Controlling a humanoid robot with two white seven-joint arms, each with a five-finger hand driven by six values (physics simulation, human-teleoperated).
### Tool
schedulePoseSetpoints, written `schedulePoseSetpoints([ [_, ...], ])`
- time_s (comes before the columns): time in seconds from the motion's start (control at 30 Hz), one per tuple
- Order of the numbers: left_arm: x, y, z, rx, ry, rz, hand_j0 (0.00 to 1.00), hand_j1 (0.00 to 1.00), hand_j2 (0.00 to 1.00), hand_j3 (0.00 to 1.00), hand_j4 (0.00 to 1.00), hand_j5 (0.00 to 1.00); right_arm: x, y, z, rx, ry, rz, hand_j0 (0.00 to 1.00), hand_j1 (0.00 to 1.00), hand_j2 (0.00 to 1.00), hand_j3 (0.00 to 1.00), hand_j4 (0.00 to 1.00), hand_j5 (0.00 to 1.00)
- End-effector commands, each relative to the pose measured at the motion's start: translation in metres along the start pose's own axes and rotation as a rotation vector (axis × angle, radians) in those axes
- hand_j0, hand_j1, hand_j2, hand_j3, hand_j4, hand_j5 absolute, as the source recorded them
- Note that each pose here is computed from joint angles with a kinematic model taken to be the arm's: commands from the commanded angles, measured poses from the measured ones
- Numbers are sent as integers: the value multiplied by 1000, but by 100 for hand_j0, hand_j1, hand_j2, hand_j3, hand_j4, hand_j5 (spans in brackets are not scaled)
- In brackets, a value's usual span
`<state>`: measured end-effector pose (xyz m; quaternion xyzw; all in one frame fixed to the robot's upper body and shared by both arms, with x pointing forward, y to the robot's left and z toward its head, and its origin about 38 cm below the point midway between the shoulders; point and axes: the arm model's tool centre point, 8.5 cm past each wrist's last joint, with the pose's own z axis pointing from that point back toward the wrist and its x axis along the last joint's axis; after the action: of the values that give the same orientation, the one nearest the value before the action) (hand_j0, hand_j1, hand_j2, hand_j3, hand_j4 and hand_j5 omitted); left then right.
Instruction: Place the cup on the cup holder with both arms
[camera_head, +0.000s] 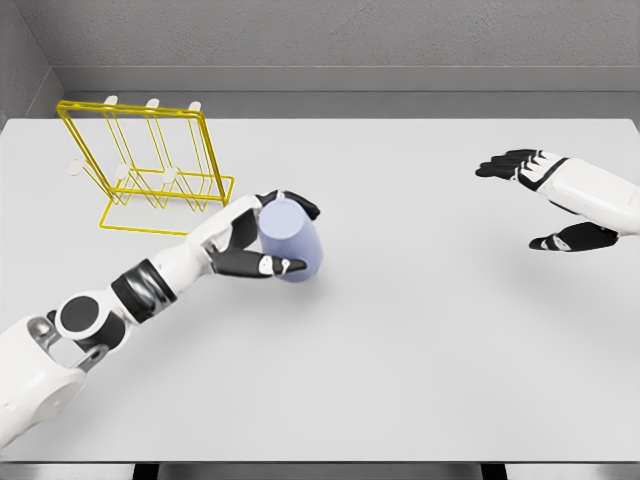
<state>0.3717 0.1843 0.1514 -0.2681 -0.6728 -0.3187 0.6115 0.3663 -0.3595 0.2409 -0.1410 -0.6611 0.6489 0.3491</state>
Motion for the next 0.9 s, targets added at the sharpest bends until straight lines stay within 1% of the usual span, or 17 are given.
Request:
schedulePoseSetpoints([
  [0.0,13,11,8,14,-13,-20,61,61,61,61,61,61,2,-2,0,-4,-6,-1,100,100,100,100,100,100],
  [0.03,20,18,12,29,-20,-26,61,61,61,61,61,61,2,-2,0,-4,-6,-1,100,100,100,100,100,100],
  [0.1,30,28,18,45,-30,-45,61,61,61,61,61,61,2,-1,-1,-4,-6,-3,100,100,100,100,100,100],
  [0.2,38,36,20,56,-38,-58,61,61,61,61,61,61,2,0,0,-4,-5,-6,100,100,100,100,100,100],
  [0.3,47,48,26,78,-46,-75,61,61,61,61,61,61,2,0,0,-3,-5,-5,100,100,100,100,100,100],
  [0.5,58,58,29,101,-59,-100,61,61,61,61,61,61,2,0,0,-4,-6,-6,100,100,100,100,100,100],
  [0.53,59,61,32,103,-52,-107,61,61,61,61,61,61,2,0,0,-3,-5,-5,100,100,100,100,100,100],
  [0.57,59,62,33,107,-53,-98,61,61,61,61,61,61,2,0,0,-4,-6,-6,100,100,100,100,100,100],
  [0.7,65,68,36,118,-55,-110,62,62,62,62,62,62,2,0,0,-3,-5,-5,100,100,100,100,100,100],
  [0.77,72,77,41,137,-61,-115,62,62,62,62,62,62,2,0,0,-3,-5,-5,100,100,100,100,100,100],
  [0.87,75,84,45,154,-58,-124,62,62,62,62,62,62,2,0,0,-3,-5,-5,100,100,100,100,100,100],
])
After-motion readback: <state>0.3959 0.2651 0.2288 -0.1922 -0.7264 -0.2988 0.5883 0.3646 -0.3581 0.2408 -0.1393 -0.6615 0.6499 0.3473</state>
